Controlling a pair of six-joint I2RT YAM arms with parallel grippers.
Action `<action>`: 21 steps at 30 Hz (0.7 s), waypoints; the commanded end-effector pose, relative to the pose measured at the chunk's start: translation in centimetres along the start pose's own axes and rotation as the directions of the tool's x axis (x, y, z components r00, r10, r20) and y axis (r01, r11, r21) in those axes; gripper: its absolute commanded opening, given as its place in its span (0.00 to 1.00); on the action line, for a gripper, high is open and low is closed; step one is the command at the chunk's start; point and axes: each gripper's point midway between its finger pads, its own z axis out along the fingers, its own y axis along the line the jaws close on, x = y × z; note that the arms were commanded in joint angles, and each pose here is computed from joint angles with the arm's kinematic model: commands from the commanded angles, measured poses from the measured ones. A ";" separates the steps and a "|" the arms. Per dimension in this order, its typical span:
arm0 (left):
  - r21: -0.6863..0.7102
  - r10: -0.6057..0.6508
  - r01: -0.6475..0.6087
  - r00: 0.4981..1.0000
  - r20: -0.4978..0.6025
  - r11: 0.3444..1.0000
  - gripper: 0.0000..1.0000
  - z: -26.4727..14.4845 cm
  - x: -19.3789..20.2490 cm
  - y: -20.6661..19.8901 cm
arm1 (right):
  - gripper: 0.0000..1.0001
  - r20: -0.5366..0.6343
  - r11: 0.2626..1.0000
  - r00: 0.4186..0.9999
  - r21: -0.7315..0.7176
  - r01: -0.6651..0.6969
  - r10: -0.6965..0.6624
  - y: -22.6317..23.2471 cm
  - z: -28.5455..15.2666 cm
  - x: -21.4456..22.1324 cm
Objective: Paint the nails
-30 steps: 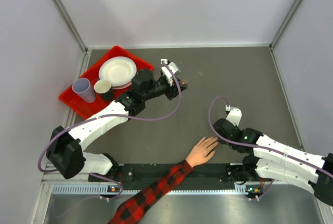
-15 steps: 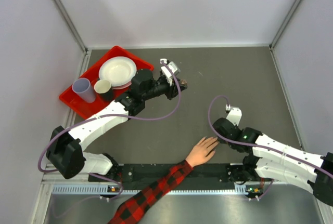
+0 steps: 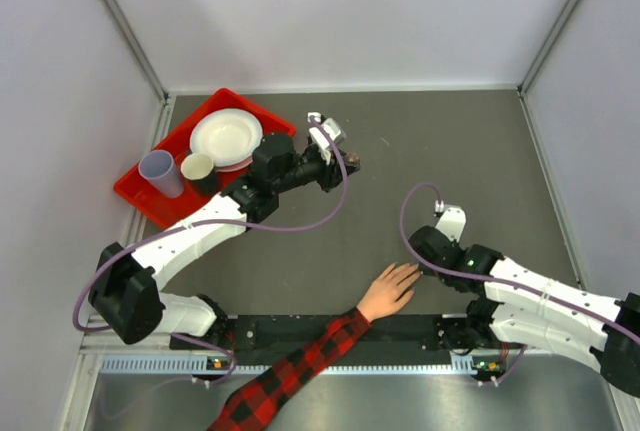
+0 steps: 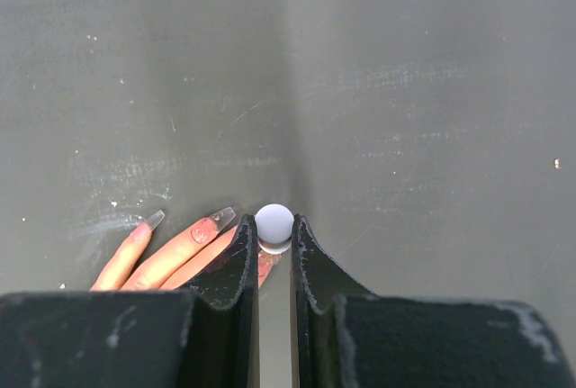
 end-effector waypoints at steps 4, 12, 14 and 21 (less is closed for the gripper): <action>0.008 0.028 -0.029 0.997 0.078 1.000 0.00 0.0 -2.5 0.1 | 0.00 0.052 0.999 0.998 0.024 -0.033 0.031 -0.2 0.0 -1.4; 0.004 0.030 -0.031 0.996 0.079 1.000 0.00 0.0 -2.5 0.1 | 0.00 0.062 0.999 0.998 0.034 -0.034 0.032 -0.4 0.1 -1.7; 0.006 0.030 -0.030 0.997 0.078 1.000 0.00 0.0 -2.5 0.1 | 0.00 0.065 0.999 0.997 0.036 -0.036 0.033 -0.4 0.1 -1.8; 0.006 0.029 -0.030 0.997 0.076 1.000 0.00 0.0 -2.4 0.1 | 0.00 0.068 0.999 0.997 0.021 -0.039 0.038 -0.2 0.0 -1.9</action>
